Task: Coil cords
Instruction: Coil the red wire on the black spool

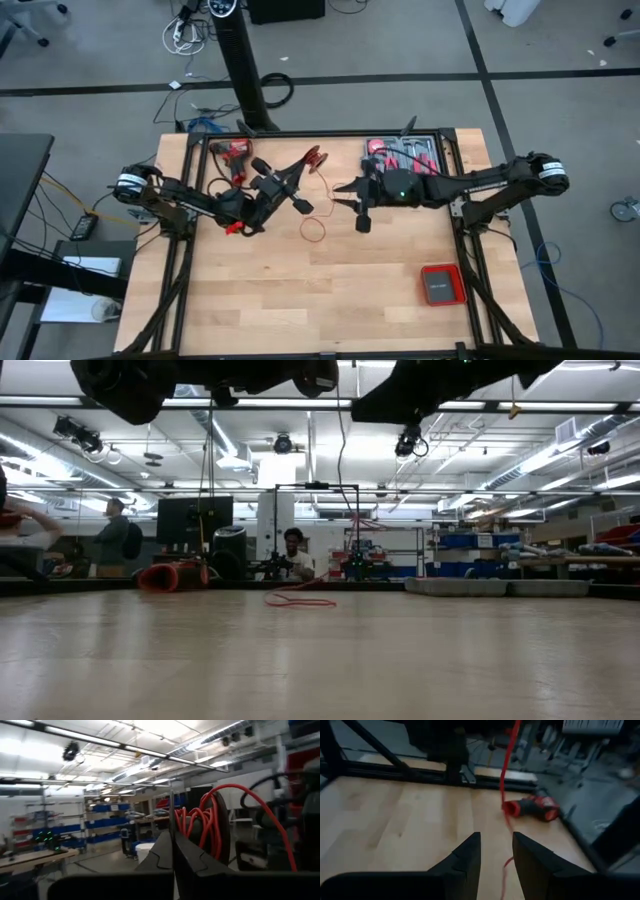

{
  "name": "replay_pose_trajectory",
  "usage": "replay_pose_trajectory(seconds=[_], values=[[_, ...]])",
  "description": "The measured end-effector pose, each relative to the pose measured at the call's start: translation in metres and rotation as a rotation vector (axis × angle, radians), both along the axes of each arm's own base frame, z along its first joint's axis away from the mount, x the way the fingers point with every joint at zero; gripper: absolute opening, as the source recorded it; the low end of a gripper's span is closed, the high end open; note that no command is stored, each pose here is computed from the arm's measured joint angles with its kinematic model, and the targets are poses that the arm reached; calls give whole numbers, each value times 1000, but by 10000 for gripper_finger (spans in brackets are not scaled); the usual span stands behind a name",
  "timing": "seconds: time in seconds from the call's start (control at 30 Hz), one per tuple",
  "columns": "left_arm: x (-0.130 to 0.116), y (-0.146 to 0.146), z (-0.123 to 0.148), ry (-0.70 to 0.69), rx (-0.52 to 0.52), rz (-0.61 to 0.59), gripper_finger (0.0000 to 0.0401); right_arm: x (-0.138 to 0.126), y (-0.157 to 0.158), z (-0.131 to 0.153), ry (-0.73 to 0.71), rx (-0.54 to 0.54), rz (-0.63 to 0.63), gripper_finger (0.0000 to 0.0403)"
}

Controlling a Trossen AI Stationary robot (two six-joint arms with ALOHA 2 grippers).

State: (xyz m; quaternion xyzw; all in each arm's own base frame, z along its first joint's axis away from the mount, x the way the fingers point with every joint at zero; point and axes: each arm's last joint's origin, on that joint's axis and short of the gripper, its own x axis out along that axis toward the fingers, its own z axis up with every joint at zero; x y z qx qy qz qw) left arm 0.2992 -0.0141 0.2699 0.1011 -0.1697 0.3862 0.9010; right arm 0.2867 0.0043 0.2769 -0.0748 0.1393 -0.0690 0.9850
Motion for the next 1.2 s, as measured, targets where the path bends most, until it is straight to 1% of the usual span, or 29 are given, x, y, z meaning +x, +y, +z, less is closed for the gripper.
replay_pose_trajectory(seconds=[0.07,0.17,0.33,0.47,0.6,0.73,1.2], values=[[-1,1,1,-10,-14,18,0,4,-4,-2,-16,38,25,110],[-1,0,1,-10,-7,12,0,8,-7,-9,14,44,35,110],[-1,0,1,3,12,15,0,14,-8,-16,23,22,12,109],[-1,0,1,5,13,13,0,15,-7,-16,18,-11,-16,109],[0,-1,1,10,13,10,0,15,-7,-14,1,-15,-24,109],[0,-1,0,9,11,9,0,17,-8,-19,22,-51,-80,109],[1,-1,-2,23,-4,-4,0,24,-8,-24,13,-87,-84,108]])
